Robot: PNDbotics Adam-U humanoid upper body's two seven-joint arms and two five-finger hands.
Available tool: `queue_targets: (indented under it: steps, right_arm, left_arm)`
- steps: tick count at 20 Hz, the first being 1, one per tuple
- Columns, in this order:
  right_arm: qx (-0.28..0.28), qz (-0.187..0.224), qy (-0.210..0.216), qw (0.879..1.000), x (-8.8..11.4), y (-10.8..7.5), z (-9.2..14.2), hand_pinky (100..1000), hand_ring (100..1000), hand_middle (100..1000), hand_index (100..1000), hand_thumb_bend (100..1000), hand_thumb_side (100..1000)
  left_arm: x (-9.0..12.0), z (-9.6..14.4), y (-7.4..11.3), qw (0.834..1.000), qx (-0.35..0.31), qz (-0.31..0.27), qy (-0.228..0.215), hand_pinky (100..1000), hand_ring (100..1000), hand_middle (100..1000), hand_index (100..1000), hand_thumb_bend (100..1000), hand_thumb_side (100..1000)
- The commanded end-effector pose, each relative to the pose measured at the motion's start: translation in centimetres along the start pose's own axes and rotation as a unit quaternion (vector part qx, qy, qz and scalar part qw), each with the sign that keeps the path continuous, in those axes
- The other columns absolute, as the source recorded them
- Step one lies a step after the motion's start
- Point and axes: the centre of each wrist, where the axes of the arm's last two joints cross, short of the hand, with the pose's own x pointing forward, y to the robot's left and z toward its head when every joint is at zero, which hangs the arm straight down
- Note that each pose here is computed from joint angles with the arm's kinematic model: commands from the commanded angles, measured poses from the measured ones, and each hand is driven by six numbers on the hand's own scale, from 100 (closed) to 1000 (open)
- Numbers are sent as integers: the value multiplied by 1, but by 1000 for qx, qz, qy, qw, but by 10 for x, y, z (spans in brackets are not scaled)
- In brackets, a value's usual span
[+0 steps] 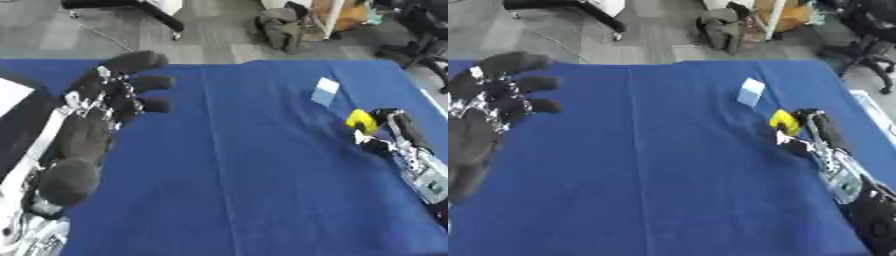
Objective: Pick up the objects with one hand, pass them to the other hand, and then place them into the box on the other side of the table.
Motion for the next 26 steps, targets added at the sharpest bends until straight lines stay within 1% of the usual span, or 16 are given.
queue_targets:
  steps: [1,4,6,8,10,12,14,16,18,22,24,26]
  right_arm:
    - [-39,-52,-67,996,38,-20,-18,652,642,414,458,100,470]
    - [-57,-123,-133,982,89,-28,-23,654,641,412,458,100,470]
    - [-59,-169,-180,967,125,-34,-21,656,639,410,457,100,470]
    - [-51,-215,-229,948,162,-40,-15,658,638,408,456,100,470]
    - [-35,-264,-272,925,196,-46,-5,660,638,407,456,100,470]
    - [-8,-308,-305,901,221,-47,3,661,639,407,457,100,470]
    - [27,-345,-336,876,237,-41,8,662,640,408,458,100,470]
    - [62,-376,-356,853,247,-34,11,661,641,408,458,100,470]
    - [93,-398,-364,836,254,-27,15,661,643,410,459,100,470]
    - [151,-423,-369,814,262,-15,24,661,646,412,462,100,470]
    - [175,-427,-372,805,265,-10,28,660,647,414,463,100,470]
    - [194,-428,-374,799,266,-6,32,660,649,415,464,100,470]
  left_arm:
    - [1,5,-1,1000,9,-16,18,749,821,831,861,909,687]
    - [-6,13,-3,998,25,-27,60,748,822,834,859,905,691]
    - [-9,17,-5,995,33,-32,85,747,823,835,855,899,692]
    - [-12,18,-9,993,37,-34,107,746,824,836,852,898,689]
    - [-17,16,-13,991,34,-34,121,745,826,838,849,900,681]
    - [-21,13,-18,991,27,-36,129,745,828,840,846,910,670]
    - [-24,8,-25,991,14,-33,130,749,833,844,843,917,653]
    - [-24,1,-32,992,0,-28,125,752,836,847,842,921,638]
    - [-22,-6,-39,993,-10,-21,117,750,839,849,841,921,625]
    - [-14,-19,-52,995,-21,0,94,745,842,851,838,916,605]
    - [-10,-23,-57,996,-23,9,87,743,843,852,836,914,600]
    - [-7,-26,-62,996,-26,16,81,749,849,858,839,890,596]
